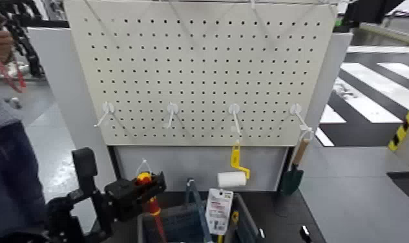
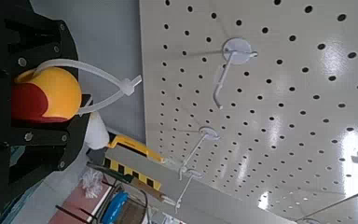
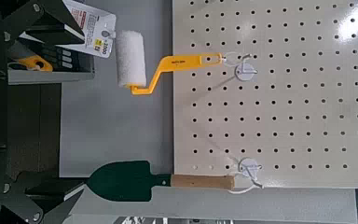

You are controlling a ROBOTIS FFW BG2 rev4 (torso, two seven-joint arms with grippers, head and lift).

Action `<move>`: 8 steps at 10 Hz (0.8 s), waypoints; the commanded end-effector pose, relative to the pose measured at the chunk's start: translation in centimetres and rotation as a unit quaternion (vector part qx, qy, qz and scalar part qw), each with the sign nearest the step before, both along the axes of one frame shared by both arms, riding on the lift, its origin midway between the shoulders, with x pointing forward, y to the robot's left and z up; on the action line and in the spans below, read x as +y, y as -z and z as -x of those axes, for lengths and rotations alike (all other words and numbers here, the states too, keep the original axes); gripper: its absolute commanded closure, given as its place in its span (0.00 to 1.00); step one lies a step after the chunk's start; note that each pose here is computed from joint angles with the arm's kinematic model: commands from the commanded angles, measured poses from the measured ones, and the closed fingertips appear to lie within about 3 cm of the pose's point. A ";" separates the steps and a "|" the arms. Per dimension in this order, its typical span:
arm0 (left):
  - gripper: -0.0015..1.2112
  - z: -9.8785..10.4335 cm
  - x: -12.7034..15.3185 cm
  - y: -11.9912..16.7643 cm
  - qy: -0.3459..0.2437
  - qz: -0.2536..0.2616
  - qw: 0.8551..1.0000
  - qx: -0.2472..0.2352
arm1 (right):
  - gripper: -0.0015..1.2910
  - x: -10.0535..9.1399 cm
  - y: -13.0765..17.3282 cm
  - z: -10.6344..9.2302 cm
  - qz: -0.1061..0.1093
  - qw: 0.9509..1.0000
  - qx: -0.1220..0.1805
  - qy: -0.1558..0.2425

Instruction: Put the red screwdriver into the crate.

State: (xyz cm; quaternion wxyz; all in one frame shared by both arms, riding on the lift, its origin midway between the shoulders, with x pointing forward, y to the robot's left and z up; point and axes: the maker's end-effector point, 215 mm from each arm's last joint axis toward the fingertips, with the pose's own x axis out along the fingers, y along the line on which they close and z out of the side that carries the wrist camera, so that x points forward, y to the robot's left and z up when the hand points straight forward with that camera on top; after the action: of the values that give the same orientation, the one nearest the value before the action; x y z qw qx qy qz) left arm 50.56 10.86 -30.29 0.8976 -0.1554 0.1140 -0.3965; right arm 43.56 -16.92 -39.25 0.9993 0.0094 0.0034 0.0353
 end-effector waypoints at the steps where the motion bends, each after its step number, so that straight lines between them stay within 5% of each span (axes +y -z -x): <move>1: 0.99 0.5 -0.7 2.4 0.011 0.027 0.999 0.027 | 0.15 0.1 -0.1 0.0 -0.001 1.000 -0.001 -0.001; 8: 0.99 1.2 -3.3 7.3 0.038 0.069 0.994 0.082 | 0.15 0.1 -0.2 0.0 -0.004 1.000 -0.002 0.000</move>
State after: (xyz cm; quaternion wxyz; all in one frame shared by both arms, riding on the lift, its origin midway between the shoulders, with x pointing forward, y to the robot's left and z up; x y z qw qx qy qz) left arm 49.37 7.76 -37.34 0.8587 -0.2417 0.1627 -0.4216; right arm 43.61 -16.84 -39.04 0.9993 0.0133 0.0005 0.0351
